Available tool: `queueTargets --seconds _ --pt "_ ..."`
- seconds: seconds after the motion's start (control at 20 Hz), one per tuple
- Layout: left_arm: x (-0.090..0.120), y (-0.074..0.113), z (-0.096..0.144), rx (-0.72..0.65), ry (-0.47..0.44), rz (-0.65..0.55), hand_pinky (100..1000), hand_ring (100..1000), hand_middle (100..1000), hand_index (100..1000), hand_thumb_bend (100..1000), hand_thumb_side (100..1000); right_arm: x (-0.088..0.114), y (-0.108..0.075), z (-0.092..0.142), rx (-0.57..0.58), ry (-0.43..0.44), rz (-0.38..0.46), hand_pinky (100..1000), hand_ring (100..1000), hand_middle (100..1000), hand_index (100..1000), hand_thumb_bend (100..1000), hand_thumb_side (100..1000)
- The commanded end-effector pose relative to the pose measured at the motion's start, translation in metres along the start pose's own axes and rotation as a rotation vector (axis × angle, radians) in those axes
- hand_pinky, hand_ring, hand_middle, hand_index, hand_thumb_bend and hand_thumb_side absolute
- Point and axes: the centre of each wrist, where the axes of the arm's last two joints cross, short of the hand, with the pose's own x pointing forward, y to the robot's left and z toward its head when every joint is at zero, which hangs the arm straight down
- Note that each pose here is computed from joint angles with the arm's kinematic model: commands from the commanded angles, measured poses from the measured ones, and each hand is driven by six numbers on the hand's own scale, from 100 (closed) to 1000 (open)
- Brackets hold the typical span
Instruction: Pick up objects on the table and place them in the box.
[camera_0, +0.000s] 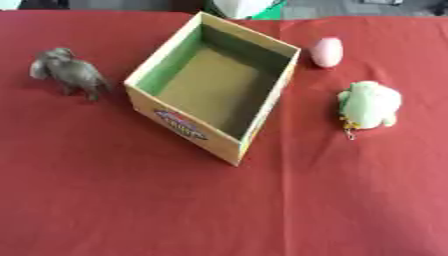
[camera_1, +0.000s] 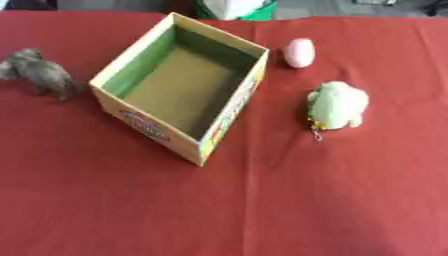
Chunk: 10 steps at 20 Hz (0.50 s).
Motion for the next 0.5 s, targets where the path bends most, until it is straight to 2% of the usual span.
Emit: queueTargets --seconds 0.05,0.15,0.25,0.4,0.5 --pt "-0.019 0.012 -0.016 -0.126 -0.038 -0.146 667 818 823 898 659 1000 0.006 -0.004 -0.008 0.025 -0.043 0.013 787 814 751 847 100 980" --pt "-0.028 0.012 -0.024 -0.199 -0.057 -0.207 668 824 824 894 818 1000 0.006 -0.003 -0.008 0.031 -0.045 0.013 787 815 751 847 100 980" --pt "-0.034 0.012 -0.032 -0.256 -0.083 -0.278 672 832 827 895 863 1000 0.006 -0.003 -0.008 0.035 -0.045 0.012 788 817 751 847 100 980" --pt "-0.035 0.007 -0.042 -0.327 -0.135 -0.357 700 863 847 946 853 1000 0.007 -0.002 -0.009 0.041 -0.047 0.008 788 821 751 847 100 979" --pt "-0.035 0.001 -0.047 -0.401 -0.175 -0.399 723 886 864 1000 771 1000 0.007 -0.001 -0.009 0.047 -0.049 0.004 788 823 751 847 100 979"
